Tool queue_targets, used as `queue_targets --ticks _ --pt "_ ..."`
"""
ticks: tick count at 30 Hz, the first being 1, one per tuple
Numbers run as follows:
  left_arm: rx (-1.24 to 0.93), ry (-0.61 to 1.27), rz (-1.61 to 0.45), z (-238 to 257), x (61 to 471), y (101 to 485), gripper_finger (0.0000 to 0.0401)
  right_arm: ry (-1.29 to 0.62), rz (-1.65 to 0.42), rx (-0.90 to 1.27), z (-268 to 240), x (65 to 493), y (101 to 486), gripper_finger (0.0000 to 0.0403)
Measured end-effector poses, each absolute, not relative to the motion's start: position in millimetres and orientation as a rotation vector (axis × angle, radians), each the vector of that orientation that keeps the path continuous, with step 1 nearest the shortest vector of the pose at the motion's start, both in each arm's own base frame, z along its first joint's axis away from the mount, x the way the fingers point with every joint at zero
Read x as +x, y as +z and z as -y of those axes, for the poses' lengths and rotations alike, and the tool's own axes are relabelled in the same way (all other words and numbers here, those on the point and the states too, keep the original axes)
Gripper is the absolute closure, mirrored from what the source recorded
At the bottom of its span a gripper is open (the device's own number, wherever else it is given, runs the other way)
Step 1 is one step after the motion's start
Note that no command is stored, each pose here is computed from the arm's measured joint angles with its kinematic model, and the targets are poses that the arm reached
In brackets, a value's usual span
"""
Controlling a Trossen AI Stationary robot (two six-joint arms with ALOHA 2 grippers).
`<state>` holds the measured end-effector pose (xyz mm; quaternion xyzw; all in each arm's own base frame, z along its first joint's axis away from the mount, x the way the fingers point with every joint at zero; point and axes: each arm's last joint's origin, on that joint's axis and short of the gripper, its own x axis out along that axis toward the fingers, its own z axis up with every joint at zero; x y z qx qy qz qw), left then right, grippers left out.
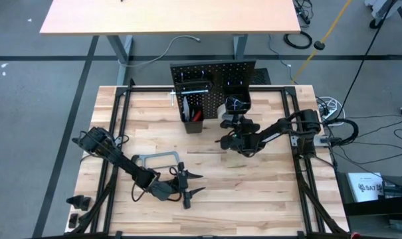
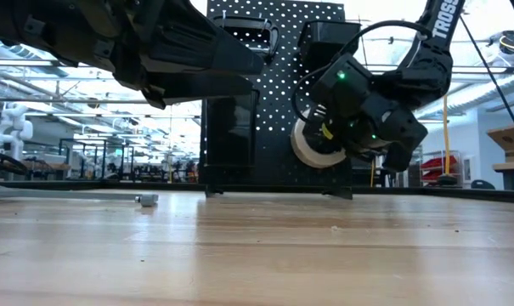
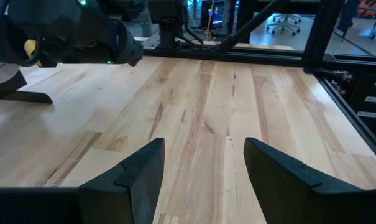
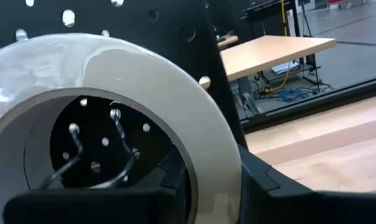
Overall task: Hang tools onto peg board
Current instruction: Hang the white tape on the pegboard, then hang the hacksaw on the pegboard
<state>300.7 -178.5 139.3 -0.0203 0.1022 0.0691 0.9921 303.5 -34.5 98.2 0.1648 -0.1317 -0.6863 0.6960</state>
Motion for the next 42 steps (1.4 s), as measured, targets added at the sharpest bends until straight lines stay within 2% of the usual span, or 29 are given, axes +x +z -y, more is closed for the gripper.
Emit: queue_targets --ticks 6,11,30,42 --pt "-0.041 0.139 -0.205 179 301 139 0.0177 -1.525 0.257 0.379 39 304 97 0.0264" --pt "-0.041 0.138 -0.205 179 301 139 0.0177 -1.523 0.241 0.376 40 304 97 0.0230" --pt "-0.046 0.114 -0.203 179 301 140 0.0177 -1.506 0.058 0.223 36 304 96 0.0161" --pt "-0.046 0.113 -0.204 180 301 140 0.0177 -1.443 -0.042 0.032 5 305 103 0.0135"
